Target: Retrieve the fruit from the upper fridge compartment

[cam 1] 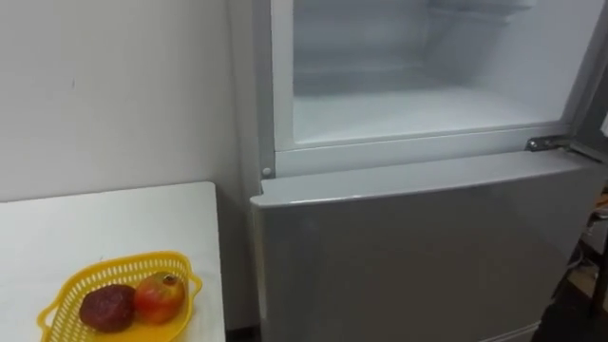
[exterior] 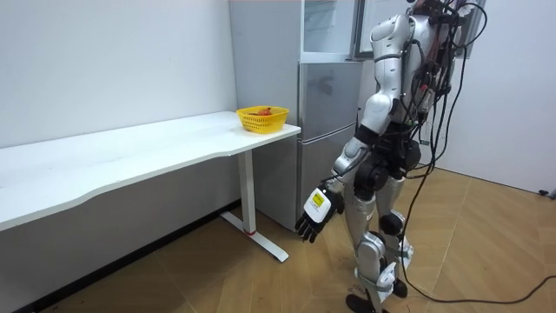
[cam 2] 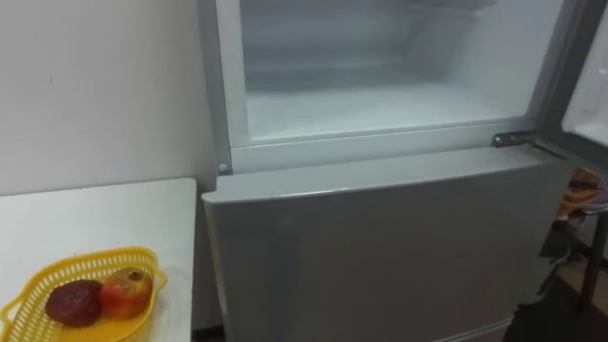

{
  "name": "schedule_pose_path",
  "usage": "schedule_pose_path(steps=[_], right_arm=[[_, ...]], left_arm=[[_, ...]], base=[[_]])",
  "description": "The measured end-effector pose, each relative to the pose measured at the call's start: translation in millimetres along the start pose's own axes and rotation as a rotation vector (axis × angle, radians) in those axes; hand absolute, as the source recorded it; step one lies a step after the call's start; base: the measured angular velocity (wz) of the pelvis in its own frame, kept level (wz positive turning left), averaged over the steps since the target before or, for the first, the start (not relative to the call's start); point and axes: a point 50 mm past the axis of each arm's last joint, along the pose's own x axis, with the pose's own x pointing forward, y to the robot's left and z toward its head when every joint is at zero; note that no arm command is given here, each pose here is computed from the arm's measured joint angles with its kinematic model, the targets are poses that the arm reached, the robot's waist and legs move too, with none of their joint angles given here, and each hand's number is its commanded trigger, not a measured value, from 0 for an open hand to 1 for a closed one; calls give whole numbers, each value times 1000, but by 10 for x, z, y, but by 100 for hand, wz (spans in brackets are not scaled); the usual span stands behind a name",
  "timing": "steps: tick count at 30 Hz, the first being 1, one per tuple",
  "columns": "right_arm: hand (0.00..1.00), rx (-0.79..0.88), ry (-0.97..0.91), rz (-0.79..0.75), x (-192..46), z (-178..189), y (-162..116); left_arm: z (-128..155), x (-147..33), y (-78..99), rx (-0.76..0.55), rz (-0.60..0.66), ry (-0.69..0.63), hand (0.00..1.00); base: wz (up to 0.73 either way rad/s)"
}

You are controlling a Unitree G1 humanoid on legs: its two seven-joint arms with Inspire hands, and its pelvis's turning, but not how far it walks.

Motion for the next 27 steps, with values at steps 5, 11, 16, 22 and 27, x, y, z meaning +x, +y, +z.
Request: schedule_pose_path(steps=[5, 11, 16, 22, 27], right_arm=[[0, 19, 8, 32, 8, -3, 137], [0, 38, -30, 90, 44, 134, 388], [0, 35, -76, 108, 52, 230, 555], [0, 41, -75, 83, 52, 229, 560], [0, 53, -78, 64, 55, 244, 567]], left_arm=[[-4, 1, 0, 0, 1, 6, 0], [19, 7, 12, 1, -1, 0, 0], [26, 9, 36, 5, -7, -3, 0], [32, 12, 71, 12, -4, -5, 0], [32, 14, 103, 17, -9, -5, 0]], base=[[-9], [-2], [0], [0], [0]])
